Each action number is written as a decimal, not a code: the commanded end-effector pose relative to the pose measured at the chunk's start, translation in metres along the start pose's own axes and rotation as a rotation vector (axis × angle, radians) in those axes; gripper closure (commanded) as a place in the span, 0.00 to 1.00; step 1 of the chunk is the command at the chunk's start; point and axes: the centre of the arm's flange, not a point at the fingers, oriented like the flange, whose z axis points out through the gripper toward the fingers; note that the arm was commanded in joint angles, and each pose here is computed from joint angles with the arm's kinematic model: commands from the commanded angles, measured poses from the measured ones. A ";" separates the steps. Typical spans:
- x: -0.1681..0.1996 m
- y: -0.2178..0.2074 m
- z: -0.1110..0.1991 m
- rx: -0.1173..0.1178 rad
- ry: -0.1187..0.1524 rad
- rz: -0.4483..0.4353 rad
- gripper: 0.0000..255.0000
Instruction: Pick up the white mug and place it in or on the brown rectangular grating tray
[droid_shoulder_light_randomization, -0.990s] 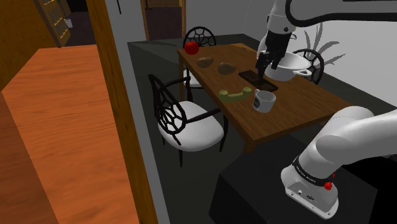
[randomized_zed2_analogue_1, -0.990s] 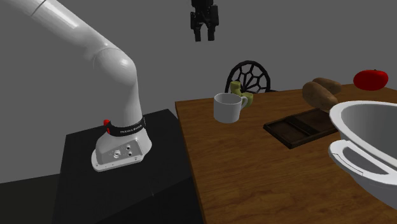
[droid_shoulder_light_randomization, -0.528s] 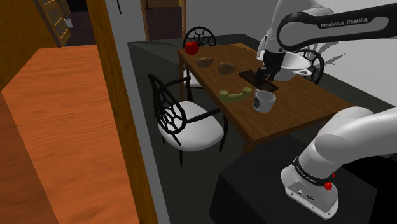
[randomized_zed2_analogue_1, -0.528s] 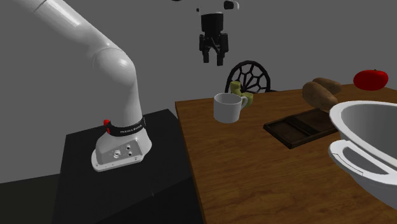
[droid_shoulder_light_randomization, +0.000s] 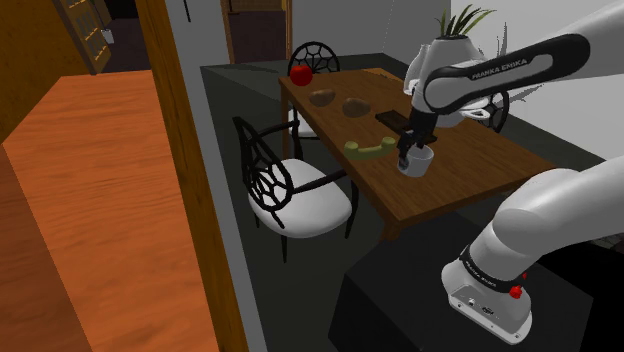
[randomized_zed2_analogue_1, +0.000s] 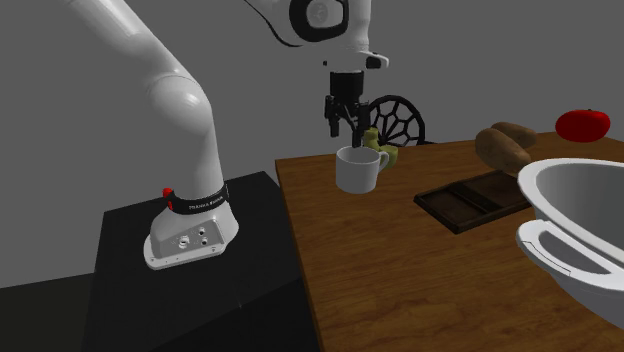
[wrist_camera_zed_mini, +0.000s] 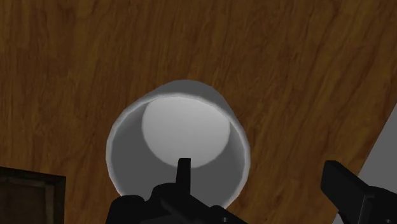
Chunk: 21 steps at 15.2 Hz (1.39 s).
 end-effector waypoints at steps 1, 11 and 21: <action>0.002 0.004 0.012 0.002 0.001 0.001 0.00; 0.002 0.004 0.047 0.002 0.001 0.001 0.00; 0.002 0.004 0.047 0.002 0.001 0.001 1.00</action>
